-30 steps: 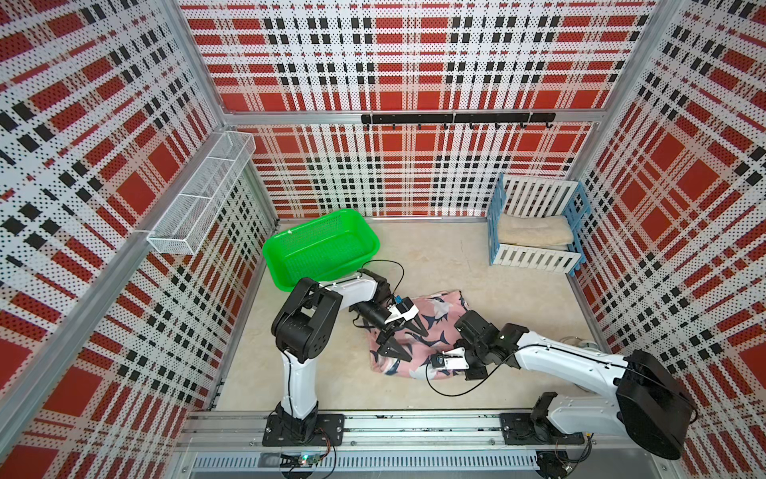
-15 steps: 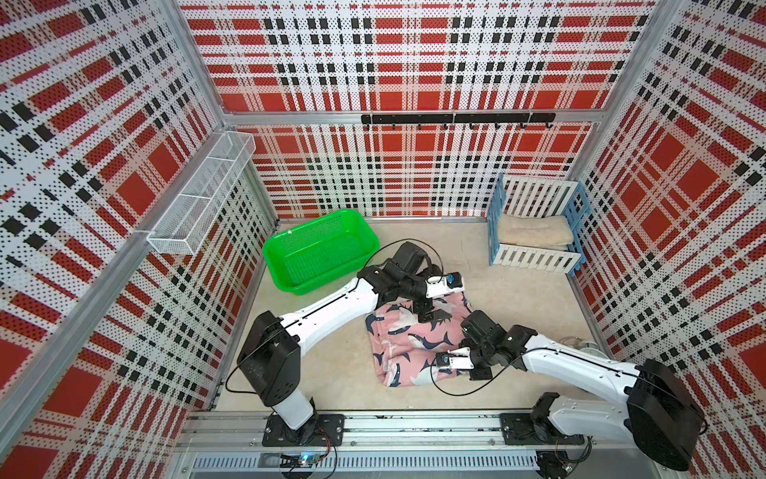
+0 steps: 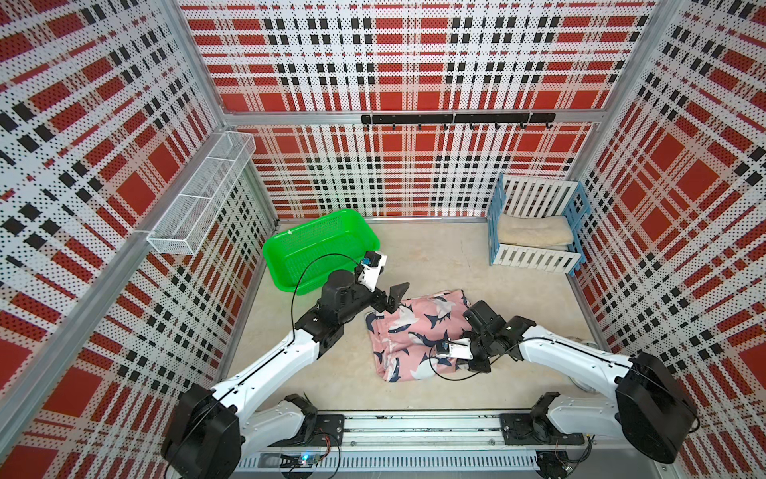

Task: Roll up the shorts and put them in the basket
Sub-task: Roll the shorts at the center of the board.

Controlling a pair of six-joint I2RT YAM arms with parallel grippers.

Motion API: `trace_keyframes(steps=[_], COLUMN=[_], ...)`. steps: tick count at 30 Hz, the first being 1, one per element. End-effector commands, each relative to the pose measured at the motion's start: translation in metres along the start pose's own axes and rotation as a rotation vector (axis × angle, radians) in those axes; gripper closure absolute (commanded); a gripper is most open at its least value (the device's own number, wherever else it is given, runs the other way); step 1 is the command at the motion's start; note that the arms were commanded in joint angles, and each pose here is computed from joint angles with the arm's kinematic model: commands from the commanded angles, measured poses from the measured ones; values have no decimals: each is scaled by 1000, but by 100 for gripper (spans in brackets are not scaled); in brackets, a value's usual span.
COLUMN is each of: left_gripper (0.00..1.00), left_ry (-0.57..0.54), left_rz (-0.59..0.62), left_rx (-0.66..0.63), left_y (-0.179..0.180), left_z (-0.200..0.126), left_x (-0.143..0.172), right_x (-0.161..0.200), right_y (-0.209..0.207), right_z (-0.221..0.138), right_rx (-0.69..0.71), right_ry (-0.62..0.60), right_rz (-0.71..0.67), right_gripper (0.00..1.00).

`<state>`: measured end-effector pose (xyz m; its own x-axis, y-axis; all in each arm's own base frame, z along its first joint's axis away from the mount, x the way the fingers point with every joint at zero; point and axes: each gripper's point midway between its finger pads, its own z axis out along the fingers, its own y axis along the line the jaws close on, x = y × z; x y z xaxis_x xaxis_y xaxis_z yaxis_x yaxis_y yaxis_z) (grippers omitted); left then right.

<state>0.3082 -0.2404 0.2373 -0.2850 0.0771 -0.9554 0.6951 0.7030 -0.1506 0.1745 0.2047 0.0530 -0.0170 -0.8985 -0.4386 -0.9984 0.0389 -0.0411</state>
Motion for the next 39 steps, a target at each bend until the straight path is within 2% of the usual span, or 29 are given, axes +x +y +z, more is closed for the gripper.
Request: trace_keyframes(steps=[1, 3, 5, 9, 12, 16, 21, 25, 29, 36, 37, 39], left_gripper=[1, 1, 1, 4, 3, 0, 1, 2, 3, 25, 30, 46], left_ry=[59, 91, 122, 206, 273, 293, 301, 317, 314, 342, 344, 353], left_rz=[183, 367, 432, 563, 636, 652, 815, 842, 857, 833, 835, 836], left_rx=[197, 267, 340, 396, 343, 319, 351, 428, 427, 403, 405, 421], left_y=[-65, -97, -111, -109, -89, -64, -81, -92, -82, -49, -47, -42], left_z=[-1, -10, -17, -25, -25, -26, -7, 20, 38, 65, 68, 77], left_x=[24, 49, 69, 108, 129, 133, 149, 155, 158, 159, 159, 159], right_x=[-16, -11, -5, 6, 11, 13, 9, 11, 4, -12, -13, -15], right_y=[-10, -12, -13, -25, -35, -41, -41, -50, -73, -99, -102, -111], right_z=[-1, 4, 8, 4, -2, -9, -8, -2, 0, -2, -3, -5], right_rx=[-68, -104, -132, -153, -126, -99, -112, -115, -94, -66, -62, -48], right_ry=[-45, -3, 33, 53, 55, 45, 20, 41, 23, -68, -81, -111], right_rz=[103, 134, 155, 234, 244, 251, 247, 246, 221, 141, 131, 118], right_gripper=[100, 100, 100, 100, 100, 100, 100, 100, 100, 100, 100, 100])
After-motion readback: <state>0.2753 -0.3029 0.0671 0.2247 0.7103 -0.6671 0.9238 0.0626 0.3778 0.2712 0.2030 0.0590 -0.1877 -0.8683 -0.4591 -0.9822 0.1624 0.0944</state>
